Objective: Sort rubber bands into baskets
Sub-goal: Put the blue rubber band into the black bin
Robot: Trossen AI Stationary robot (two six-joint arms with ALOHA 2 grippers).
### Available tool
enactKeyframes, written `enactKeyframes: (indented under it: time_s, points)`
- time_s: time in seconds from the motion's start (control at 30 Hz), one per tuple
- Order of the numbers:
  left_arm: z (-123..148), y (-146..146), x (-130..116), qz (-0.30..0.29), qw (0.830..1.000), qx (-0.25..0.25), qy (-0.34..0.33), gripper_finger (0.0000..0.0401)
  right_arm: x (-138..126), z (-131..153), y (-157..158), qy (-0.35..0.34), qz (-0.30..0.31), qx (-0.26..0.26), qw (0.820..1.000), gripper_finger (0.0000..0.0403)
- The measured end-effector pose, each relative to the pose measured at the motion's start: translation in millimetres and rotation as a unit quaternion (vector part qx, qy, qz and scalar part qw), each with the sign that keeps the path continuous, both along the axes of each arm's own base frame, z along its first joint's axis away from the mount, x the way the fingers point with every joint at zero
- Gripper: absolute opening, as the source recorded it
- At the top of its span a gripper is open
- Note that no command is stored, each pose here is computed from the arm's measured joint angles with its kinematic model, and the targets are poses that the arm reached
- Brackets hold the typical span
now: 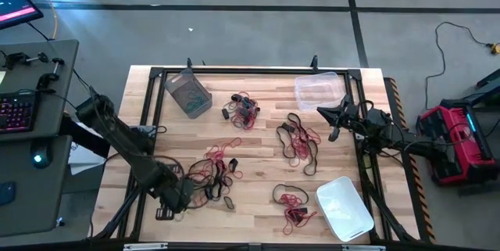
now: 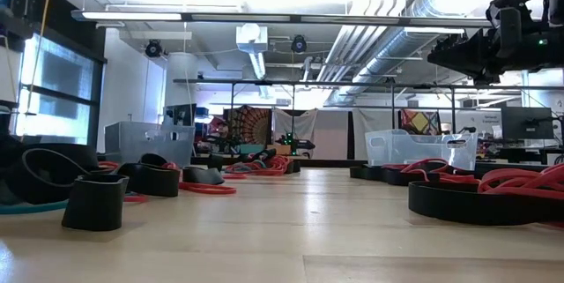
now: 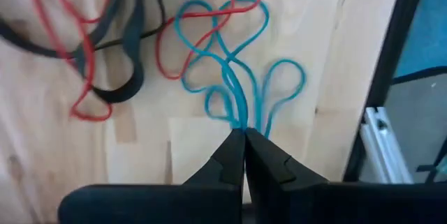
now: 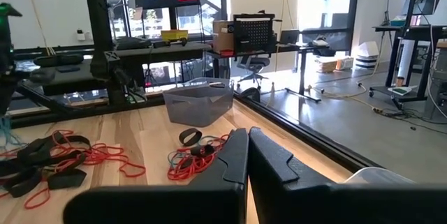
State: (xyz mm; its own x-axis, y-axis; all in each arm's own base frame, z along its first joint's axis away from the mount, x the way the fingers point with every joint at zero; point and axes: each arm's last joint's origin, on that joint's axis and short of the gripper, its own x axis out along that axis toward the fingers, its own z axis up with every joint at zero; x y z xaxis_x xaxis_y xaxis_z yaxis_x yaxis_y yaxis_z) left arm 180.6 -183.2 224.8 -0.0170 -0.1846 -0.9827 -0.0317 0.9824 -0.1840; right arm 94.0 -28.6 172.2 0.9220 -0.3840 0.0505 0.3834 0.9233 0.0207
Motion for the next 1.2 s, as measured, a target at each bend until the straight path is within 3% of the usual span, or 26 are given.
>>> enactKeyframes:
  time_s: [0.3, 0.8, 1.2]
  points:
    - [34.6, 13.8, -2.9, 0.031, 0.999, 0.009, 0.009, 0.0001, 0.0, 0.2, 0.0, 0.002, -0.001, -0.007, 1.0, 0.0]
    - [34.7, 18.1, -3.7, 0.035, 0.999, 0.03, 0.016, 0.0002, 0.0, 0.1, 0.0, 0.003, -0.001, -0.009, 1.0, 0.0]
    - [45.2, 22.8, -8.7, 0.011, 0.998, 0.058, 0.036, 0.0045, 0.2, 0.5, 0.6, 0.001, 0.01, -0.011, 1.0, 0.0]
